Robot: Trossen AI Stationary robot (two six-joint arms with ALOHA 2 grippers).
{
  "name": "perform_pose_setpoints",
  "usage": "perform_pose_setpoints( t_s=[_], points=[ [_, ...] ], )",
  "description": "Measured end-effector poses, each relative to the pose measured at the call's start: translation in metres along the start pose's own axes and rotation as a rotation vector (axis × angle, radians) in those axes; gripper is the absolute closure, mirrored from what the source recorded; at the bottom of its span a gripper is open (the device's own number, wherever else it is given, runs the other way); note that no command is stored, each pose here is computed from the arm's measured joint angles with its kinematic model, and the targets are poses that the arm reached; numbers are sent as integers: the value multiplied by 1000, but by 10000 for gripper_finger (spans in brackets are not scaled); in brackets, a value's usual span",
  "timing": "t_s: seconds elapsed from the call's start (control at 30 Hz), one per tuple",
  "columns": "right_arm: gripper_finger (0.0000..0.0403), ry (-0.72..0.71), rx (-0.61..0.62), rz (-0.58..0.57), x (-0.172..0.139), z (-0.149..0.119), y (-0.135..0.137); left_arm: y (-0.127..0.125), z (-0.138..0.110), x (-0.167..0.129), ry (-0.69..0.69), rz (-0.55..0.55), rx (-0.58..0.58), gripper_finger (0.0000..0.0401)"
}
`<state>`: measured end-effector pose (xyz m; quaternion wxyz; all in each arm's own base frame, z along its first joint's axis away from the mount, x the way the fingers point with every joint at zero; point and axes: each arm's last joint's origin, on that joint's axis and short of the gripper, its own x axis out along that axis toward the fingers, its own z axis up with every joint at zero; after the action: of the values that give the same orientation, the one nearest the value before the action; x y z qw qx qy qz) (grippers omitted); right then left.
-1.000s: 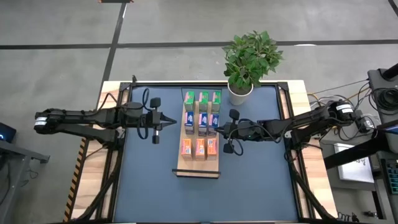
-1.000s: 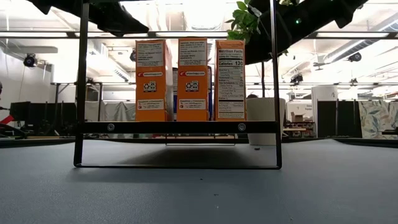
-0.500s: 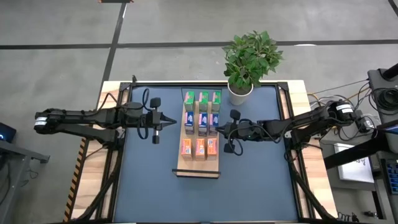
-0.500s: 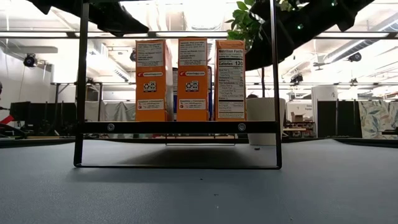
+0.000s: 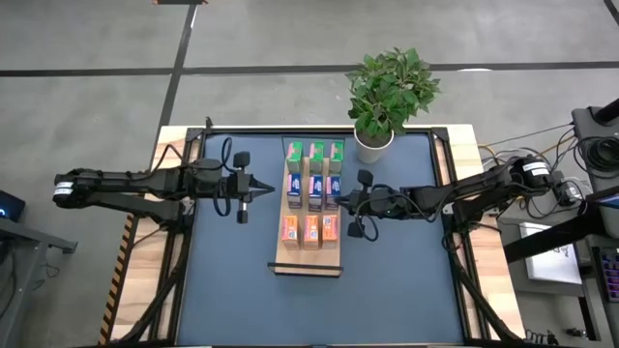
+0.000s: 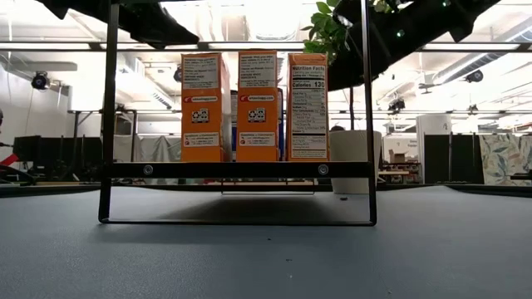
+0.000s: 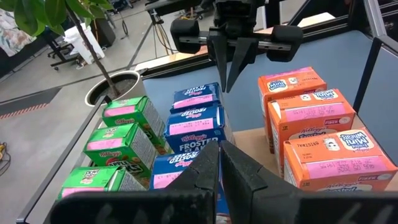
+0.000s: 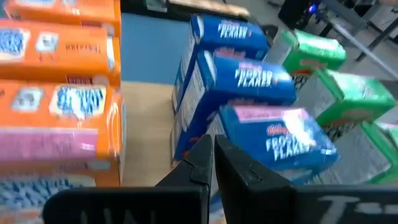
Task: Stack cereal on shelf
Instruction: Adjust the blue cereal box on the shelf
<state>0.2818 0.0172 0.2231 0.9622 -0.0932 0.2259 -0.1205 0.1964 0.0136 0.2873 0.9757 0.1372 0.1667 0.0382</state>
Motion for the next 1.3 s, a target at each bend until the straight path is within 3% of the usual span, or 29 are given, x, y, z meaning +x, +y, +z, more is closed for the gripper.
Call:
perform_pose_setpoints(
  t_s=[0.23,0.53,1.3],
  points=[
    [394,-117,0,-31,1,12,-6,0,1,0,-8,3,-1,401],
    [394,-83,19,-125,10,8,-37,0,1,0,-10,3,-1,401],
    [394,-9,34,-120,12,1,-42,0,1,0,-9,8,0,401]
  ],
)
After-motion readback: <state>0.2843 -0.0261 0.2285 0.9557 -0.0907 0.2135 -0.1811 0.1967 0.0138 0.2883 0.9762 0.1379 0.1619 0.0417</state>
